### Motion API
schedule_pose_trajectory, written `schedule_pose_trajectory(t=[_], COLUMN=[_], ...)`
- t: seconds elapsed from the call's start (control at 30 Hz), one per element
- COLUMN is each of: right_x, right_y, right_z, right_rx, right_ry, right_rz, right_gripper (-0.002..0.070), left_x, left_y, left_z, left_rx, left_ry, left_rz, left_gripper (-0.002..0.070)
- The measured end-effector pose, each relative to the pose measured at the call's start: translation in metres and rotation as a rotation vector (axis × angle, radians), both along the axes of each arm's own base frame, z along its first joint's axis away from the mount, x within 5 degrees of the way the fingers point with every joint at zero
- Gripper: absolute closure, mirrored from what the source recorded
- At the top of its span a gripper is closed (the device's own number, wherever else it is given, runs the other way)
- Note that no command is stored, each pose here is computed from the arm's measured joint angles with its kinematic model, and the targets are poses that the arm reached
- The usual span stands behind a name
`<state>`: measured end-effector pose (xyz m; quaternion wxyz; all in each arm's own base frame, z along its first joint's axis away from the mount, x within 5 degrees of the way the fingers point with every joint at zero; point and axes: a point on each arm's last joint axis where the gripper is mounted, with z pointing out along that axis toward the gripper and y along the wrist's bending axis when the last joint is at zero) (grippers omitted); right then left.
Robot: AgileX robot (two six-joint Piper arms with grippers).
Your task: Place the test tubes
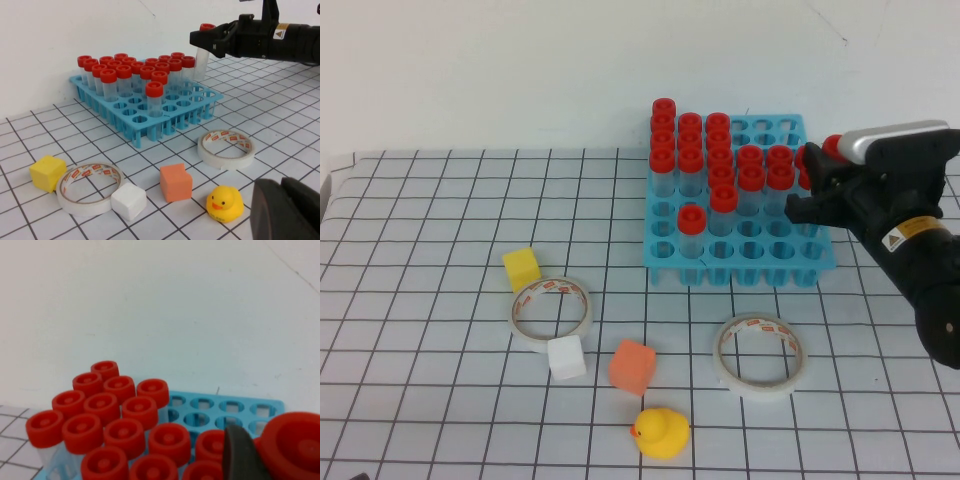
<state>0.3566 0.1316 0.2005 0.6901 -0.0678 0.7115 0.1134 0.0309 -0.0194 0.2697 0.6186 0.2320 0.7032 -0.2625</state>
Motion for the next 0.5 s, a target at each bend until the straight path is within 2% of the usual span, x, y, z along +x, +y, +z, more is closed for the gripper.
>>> schedule_pose_trajectory(t=[0.5], right_x=[0.0042], right_y=[0.0054], right_z=[-0.0078], right_rx=[-0.050], right_ry=[0.087], right_rz=[0.039], right_gripper=[0.0407], left_x=[0.0001], left_y=[0.0003], left_z=[-0.0012], left_rx=[0.010], left_ry=[0.009], left_rz=[0.003], left_gripper=[0.0676])
